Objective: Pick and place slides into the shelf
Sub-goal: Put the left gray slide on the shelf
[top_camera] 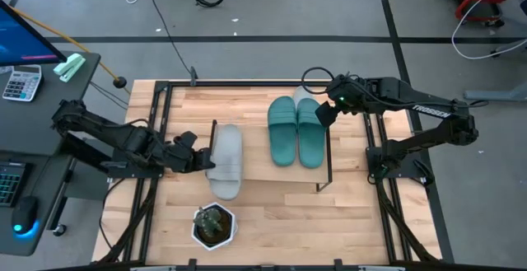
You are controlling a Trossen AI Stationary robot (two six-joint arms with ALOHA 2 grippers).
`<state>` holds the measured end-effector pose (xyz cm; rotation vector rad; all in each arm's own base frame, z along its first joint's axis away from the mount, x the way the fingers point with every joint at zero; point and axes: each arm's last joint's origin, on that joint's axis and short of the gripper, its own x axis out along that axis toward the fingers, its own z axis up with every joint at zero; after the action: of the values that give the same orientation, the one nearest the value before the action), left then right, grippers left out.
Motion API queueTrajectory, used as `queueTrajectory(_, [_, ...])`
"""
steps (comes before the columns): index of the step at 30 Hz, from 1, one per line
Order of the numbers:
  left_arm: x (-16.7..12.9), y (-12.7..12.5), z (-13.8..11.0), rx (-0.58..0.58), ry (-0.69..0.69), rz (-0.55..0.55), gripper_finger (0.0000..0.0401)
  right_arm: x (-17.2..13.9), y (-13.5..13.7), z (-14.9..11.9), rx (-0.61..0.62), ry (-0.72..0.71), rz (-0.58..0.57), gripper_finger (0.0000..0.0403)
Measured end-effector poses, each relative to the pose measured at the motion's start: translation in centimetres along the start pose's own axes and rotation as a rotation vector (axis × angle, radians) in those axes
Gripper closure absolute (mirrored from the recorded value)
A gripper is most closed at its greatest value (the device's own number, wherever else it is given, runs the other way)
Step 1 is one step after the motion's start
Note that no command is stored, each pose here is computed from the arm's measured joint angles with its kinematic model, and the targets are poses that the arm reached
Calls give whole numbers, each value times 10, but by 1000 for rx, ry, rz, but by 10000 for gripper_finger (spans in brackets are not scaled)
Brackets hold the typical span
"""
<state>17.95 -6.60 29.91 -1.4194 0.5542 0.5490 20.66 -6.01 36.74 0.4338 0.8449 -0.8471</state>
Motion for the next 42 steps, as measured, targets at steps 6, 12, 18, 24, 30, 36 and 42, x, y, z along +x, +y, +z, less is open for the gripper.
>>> queueTrajectory(6, [5,1,-9,-2,10,14,374,0,0,0,-2,0,0,110])
queueTrajectory(12, [6,2,-14,-3,9,26,374,0,0,0,-4,0,0,110])
queueTrajectory(18, [6,5,-12,9,-21,50,374,0,0,0,-11,0,0,110])
queueTrajectory(24, [6,7,-12,20,-26,73,374,0,0,0,-7,1,1,110])
queueTrajectory(30, [6,8,-11,22,-38,73,374,0,0,0,-6,1,1,110])
queueTrajectory(36, [6,8,-11,24,-47,75,374,0,0,0,-5,2,2,110])
queueTrajectory(42, [6,8,-11,25,-47,75,373,0,0,0,-1,2,2,110])
